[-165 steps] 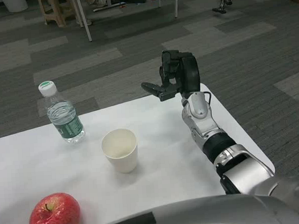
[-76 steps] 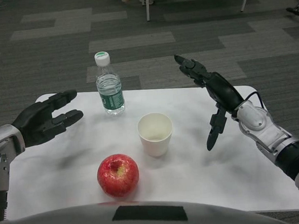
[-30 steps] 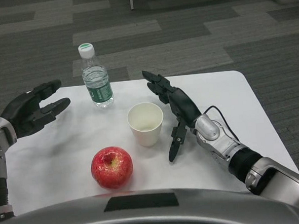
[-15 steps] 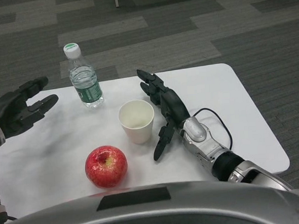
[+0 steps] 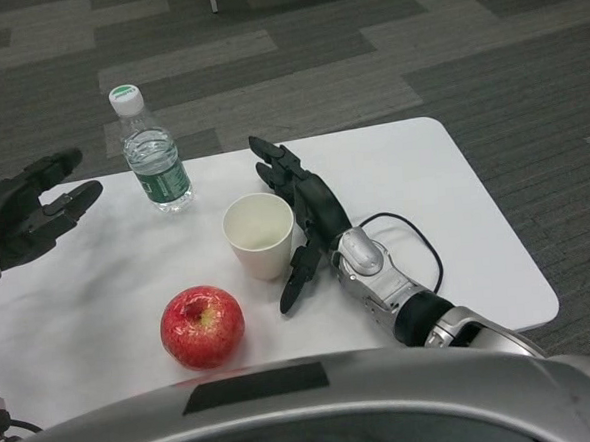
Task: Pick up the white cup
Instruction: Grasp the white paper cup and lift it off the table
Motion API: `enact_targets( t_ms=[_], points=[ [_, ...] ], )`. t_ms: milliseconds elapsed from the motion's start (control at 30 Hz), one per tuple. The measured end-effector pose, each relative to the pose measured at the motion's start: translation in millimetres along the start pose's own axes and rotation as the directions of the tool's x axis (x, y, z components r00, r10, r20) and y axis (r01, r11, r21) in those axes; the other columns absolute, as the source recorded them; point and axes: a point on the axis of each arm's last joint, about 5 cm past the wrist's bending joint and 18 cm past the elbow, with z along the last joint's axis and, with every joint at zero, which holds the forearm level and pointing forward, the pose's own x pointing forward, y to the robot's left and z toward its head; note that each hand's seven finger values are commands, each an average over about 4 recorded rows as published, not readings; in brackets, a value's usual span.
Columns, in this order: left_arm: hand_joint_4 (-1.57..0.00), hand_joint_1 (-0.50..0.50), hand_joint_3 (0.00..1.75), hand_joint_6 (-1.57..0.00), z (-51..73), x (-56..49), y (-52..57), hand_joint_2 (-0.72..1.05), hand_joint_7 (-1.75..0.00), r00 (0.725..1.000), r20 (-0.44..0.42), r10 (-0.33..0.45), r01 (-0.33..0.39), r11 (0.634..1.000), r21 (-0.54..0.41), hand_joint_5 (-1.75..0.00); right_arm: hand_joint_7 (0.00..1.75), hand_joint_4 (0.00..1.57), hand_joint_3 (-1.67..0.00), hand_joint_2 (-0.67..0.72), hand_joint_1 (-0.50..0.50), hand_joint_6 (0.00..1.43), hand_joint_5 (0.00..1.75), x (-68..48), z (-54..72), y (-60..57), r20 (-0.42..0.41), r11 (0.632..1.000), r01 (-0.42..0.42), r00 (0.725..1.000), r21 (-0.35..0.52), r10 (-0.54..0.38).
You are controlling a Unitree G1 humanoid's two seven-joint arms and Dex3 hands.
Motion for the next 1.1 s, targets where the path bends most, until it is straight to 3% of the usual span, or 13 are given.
enact_targets(
  t_ms=[133, 400, 567, 700, 767, 833, 900, 967, 1067, 1100],
  points=[
    [0.00, -0.50, 0.26, 0.00, 0.6, 1.1, 0.8, 0.87, -0.14, 1.000, -0.001, 0.000, 0.000, 1.000, -0.001, -0.10, 0.14, 0.00, -0.08, 0.60, -0.46, 0.00, 0.00, 1.6, -0.5, 2.8, -0.002, 1.000, -0.011, 1.000, 0.001, 0.011],
    [0.00, -0.50, 0.26, 0.00, 2.2, 2.6, 2.9, 0.87, -0.14, 1.000, -0.005, 0.001, -0.001, 1.000, -0.001, -0.10, 0.14, 0.00, -0.14, 0.46, -0.45, 0.00, 0.00, 5.2, -1.3, 9.8, -0.007, 0.998, -0.056, 0.998, -0.011, 0.056],
    [0.00, -0.50, 0.26, 0.00, 3.9, 2.3, 4.1, 0.87, -0.14, 1.000, -0.012, 0.002, -0.002, 1.000, 0.013, -0.10, 0.21, 0.00, -0.52, 0.19, -0.40, 0.00, 0.00, 5.3, -1.6, 9.7, -0.008, 0.998, -0.057, 0.998, -0.013, 0.057],
    [0.00, -0.50, 0.26, 0.00, 4.6, 2.4, 4.2, 0.87, -0.14, 1.000, -0.012, 0.000, 0.000, 1.000, 0.022, -0.10, 0.65, 0.01, -0.71, 0.03, -0.33, 0.06, 0.41, 5.3, -1.6, 9.4, -0.008, 0.998, -0.056, 0.998, -0.014, 0.056],
    [0.00, -0.50, 0.26, 0.00, 5.0, 2.3, 4.4, 0.87, -0.14, 1.000, -0.009, 0.000, 0.000, 1.000, 0.028, -0.10, 0.86, 0.09, -0.77, -0.08, -0.29, 0.22, 0.63, 5.3, -1.7, 9.3, -0.008, 0.998, -0.056, 0.998, -0.015, 0.056],
    [0.00, -0.50, 0.26, 0.00, 5.1, 2.2, 4.3, 0.87, -0.14, 1.000, -0.005, -0.004, 0.004, 1.000, 0.031, -0.10, 1.12, 0.24, -0.81, -0.16, -0.23, 0.52, 0.85, 5.2, -1.7, 8.9, -0.008, 0.998, -0.062, 0.998, -0.015, 0.061],
    [0.00, -0.50, 0.26, 0.00, 4.5, 2.3, 3.9, 0.87, -0.14, 1.000, -0.004, -0.012, 0.012, 1.000, 0.028, -0.10, 1.43, 0.54, -0.87, -0.16, -0.19, 0.95, 1.07, 4.9, -1.7, 7.4, -0.008, 0.997, -0.073, 0.997, -0.018, 0.073],
    [0.00, -0.50, 0.26, 0.00, 3.5, 2.2, 3.5, 0.89, -0.14, 1.000, -0.004, -0.017, 0.017, 0.999, 0.028, -0.10, 1.62, 0.86, -0.95, -0.16, -0.17, 1.24, 1.28, 4.2, -1.5, 4.4, -0.007, 0.996, -0.080, 0.997, -0.026, 0.080],
    [0.00, -0.50, 0.26, 0.00, 2.9, 1.9, 3.5, 0.96, -0.14, 1.000, -0.002, -0.018, 0.018, 0.999, 0.032, -0.10, 1.68, 1.31, -1.09, -0.16, -0.17, 1.36, 1.53, 3.4, -1.5, 0.8, -0.007, 0.996, -0.088, 0.996, -0.034, 0.088],
    [0.00, -0.50, 0.26, 0.00, 2.9, 1.9, 3.6, 0.96, -0.14, 1.000, -0.002, -0.018, 0.018, 0.999, 0.032, -0.10, 1.68, 1.35, -1.11, -0.16, -0.17, 1.38, 1.55, 3.3, -1.6, -0.4, -0.008, 0.995, -0.095, 0.995, -0.035, 0.095]
  ],
)
